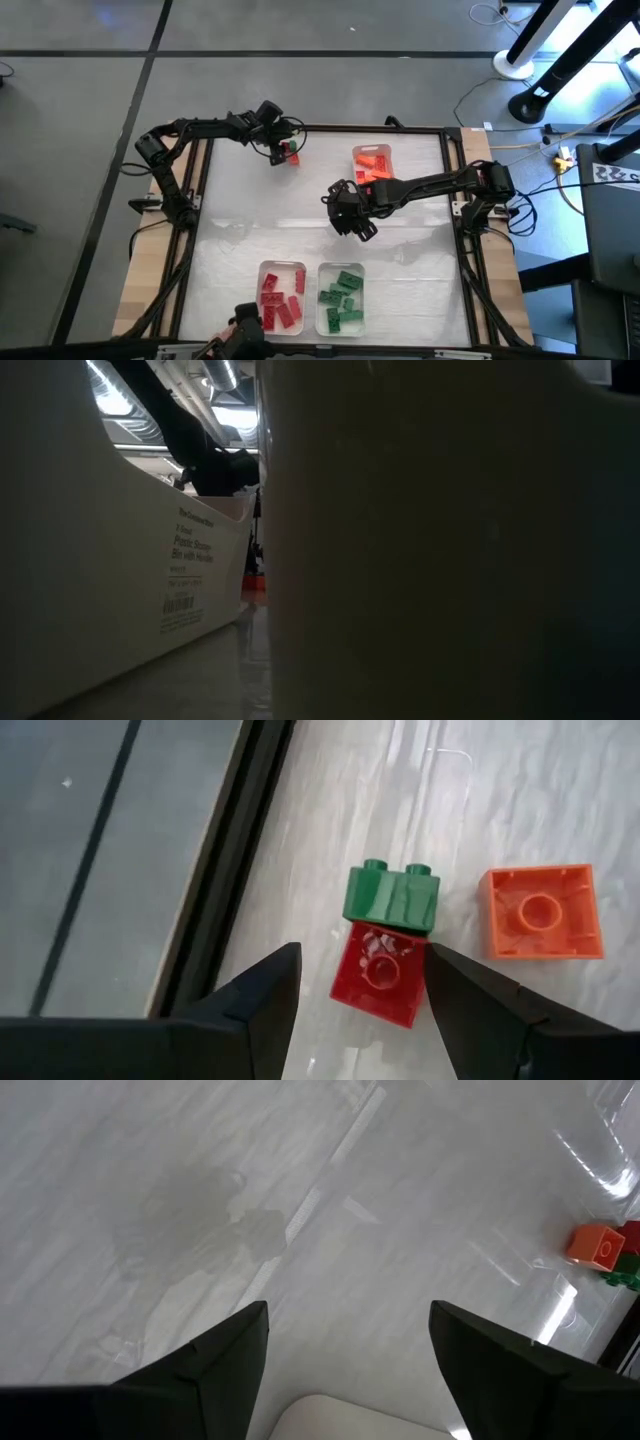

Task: Sort blocks
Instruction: Put the red game piece into the bottom left white bin, then put the orange game piece into the top right white bin

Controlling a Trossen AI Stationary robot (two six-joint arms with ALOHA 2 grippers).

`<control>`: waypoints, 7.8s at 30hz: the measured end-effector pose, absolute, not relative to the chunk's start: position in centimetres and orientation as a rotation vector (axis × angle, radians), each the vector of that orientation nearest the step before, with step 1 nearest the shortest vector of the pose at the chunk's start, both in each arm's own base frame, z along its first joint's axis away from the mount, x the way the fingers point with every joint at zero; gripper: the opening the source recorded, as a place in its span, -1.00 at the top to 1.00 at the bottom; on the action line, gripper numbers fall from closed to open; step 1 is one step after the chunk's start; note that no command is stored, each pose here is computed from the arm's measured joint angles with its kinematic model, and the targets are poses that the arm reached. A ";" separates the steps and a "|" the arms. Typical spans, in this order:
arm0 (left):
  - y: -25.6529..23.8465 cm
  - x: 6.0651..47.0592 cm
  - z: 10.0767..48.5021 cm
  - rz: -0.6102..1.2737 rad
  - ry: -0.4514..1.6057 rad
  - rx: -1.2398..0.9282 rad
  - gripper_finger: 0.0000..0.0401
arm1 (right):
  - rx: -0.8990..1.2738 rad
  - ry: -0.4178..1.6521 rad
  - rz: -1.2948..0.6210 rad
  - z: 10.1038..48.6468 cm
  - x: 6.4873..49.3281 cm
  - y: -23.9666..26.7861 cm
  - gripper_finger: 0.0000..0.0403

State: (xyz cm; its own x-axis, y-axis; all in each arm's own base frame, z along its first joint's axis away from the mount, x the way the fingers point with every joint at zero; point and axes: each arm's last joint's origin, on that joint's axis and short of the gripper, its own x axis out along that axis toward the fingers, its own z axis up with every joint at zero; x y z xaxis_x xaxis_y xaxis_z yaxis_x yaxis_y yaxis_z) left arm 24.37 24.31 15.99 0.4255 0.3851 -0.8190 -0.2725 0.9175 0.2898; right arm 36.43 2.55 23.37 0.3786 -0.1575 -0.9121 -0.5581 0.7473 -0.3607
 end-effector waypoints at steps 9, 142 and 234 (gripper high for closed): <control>24.2 24.2 15.9 0.393 1.073 0.119 0.01 | -0.719 1.179 0.286 23.4 36.4 2.5 -0.37; -0.6 29.4 25.3 0.254 0.777 -0.645 -0.14 | -0.721 1.053 0.236 31.9 29.9 2.0 -0.37; 17.6 31.2 12.6 1.120 0.638 -0.744 0.39 | -0.556 0.028 -0.096 17.6 9.4 0.3 -0.37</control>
